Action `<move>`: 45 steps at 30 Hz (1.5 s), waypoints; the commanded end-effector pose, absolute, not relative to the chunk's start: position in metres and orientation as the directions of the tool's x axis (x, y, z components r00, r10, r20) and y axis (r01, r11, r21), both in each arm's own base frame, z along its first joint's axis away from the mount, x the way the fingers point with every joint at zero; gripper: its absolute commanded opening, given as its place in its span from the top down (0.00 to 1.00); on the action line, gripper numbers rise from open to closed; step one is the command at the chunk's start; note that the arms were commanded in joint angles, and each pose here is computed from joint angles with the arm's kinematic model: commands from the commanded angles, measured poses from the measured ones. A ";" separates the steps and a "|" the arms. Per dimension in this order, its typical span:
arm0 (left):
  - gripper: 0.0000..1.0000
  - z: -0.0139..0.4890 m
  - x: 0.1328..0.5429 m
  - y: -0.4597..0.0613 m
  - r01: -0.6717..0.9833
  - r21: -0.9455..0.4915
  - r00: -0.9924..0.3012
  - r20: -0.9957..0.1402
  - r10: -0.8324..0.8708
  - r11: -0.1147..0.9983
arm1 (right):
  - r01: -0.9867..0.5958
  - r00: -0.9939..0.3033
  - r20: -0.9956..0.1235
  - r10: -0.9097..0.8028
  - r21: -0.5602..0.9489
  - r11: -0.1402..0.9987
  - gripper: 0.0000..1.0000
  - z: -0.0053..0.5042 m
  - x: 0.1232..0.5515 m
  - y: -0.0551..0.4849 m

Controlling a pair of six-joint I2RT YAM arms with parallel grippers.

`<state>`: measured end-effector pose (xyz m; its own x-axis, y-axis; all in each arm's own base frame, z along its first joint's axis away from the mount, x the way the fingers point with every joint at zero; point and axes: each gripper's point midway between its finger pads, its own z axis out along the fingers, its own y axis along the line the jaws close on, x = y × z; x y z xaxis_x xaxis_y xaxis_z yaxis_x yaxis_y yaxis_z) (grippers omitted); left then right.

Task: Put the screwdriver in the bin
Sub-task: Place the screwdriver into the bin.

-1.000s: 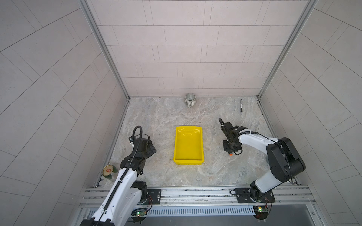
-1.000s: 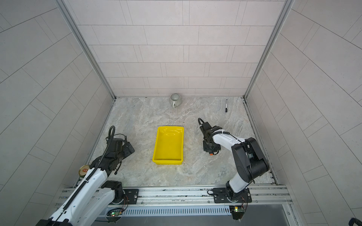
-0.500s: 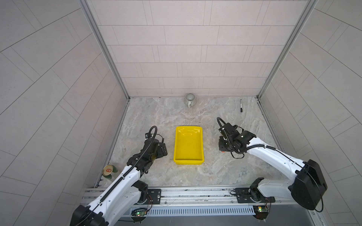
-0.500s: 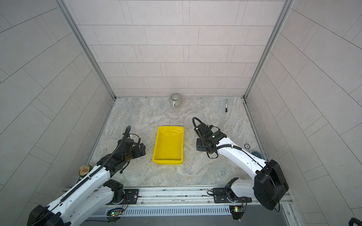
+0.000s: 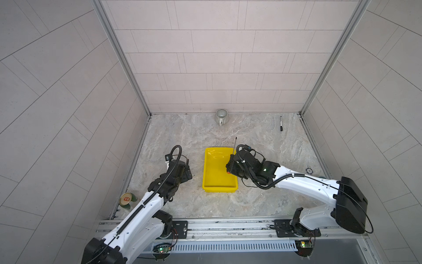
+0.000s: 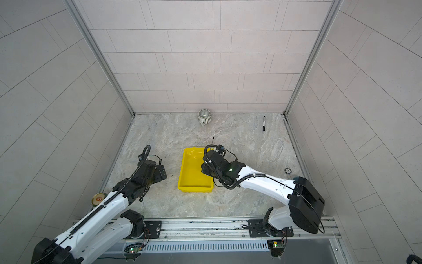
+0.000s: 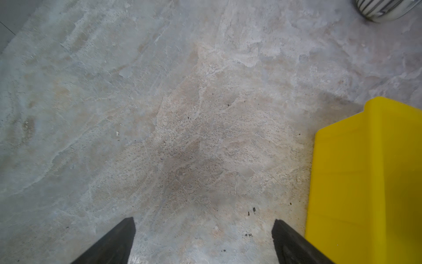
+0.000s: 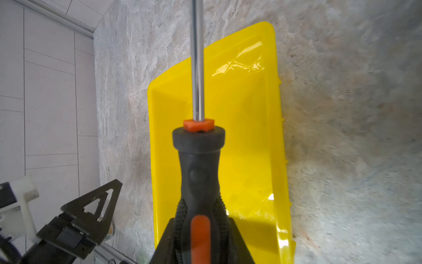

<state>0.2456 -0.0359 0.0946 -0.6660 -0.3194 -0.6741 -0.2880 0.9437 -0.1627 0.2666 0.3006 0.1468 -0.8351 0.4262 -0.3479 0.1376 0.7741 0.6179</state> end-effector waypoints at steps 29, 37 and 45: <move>0.00 0.101 0.240 -0.025 -0.322 -0.168 -0.617 -0.709 -0.341 0.932 | 0.092 -0.930 -0.244 0.275 0.569 0.817 0.81 0.091 0.255 0.398; 0.00 0.101 0.241 -0.025 -0.326 -0.166 -0.615 -0.711 -0.342 0.931 | 0.090 -0.919 -0.267 0.291 0.576 0.812 0.45 0.109 0.252 0.384; 0.00 0.098 0.242 -0.029 -0.311 -0.171 -0.631 -0.699 -0.338 0.935 | -0.037 -0.824 -0.502 0.263 0.511 0.859 0.44 0.182 0.251 0.322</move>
